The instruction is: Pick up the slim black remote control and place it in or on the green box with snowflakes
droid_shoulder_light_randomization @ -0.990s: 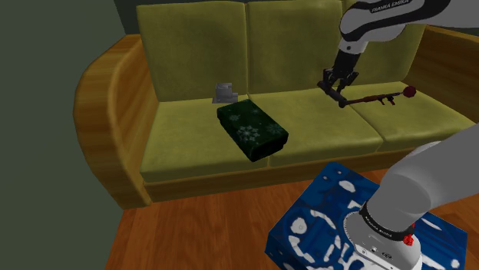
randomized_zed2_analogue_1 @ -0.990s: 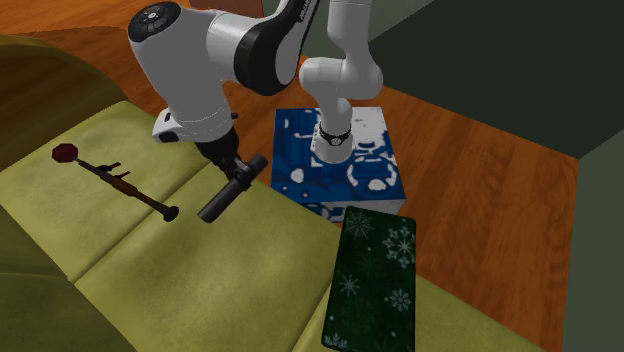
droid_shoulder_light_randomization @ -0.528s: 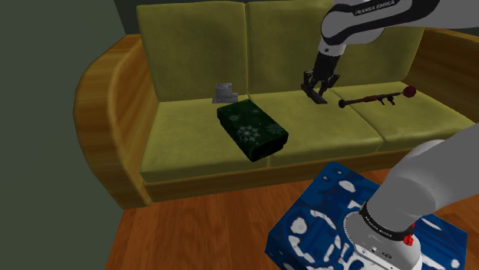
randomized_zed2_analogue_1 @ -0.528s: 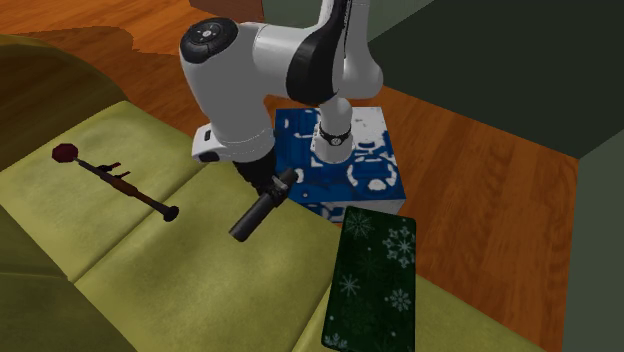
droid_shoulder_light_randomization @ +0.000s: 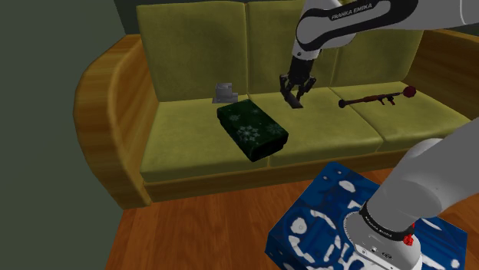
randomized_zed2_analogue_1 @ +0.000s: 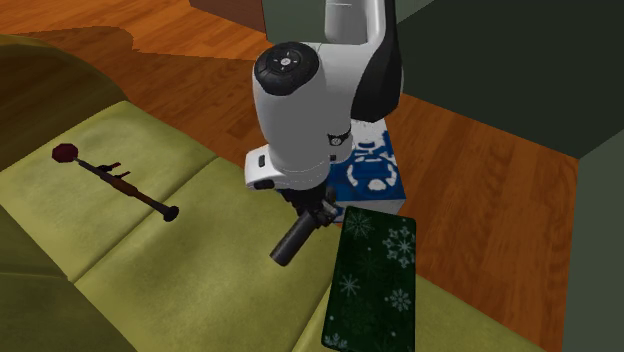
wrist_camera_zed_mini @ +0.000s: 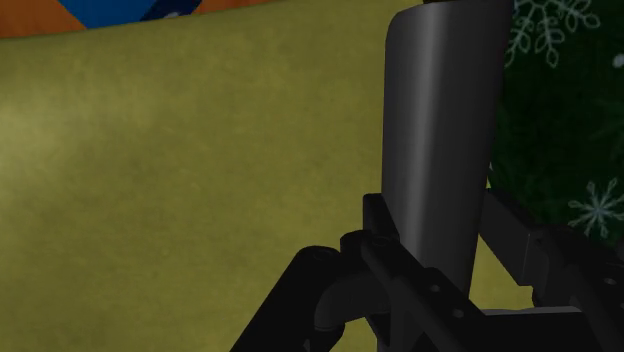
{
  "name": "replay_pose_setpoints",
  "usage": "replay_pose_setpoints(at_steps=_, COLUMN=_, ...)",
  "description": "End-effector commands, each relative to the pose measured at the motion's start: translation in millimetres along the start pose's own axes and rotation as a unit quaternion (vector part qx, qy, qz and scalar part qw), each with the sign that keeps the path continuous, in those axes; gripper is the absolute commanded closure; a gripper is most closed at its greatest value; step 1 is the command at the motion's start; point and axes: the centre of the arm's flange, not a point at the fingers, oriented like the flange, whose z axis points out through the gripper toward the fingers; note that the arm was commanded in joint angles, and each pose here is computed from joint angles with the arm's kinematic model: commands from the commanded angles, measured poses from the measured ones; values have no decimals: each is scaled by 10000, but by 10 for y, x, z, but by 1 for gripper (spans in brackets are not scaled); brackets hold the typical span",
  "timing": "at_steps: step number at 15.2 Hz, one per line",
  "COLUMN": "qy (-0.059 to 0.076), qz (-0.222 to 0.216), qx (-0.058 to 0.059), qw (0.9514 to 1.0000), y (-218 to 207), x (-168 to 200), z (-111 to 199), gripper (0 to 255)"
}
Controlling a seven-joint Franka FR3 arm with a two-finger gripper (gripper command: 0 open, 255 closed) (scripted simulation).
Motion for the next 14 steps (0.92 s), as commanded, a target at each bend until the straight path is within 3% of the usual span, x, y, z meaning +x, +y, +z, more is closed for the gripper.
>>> replay_pose_setpoints(at_steps=1, qy=0, qz=5, qx=3, qw=10000, y=-282, x=-58, z=27, gripper=255)
replay_pose_setpoints(at_steps=12, qy=0, qz=5, qx=3, qw=10000, y=-1688, x=-300, z=183, gripper=255)
replay_pose_setpoints(at_steps=14, qy=0, qz=5, qx=3, qw=10000, y=-1680, x=-299, z=289, gripper=255)
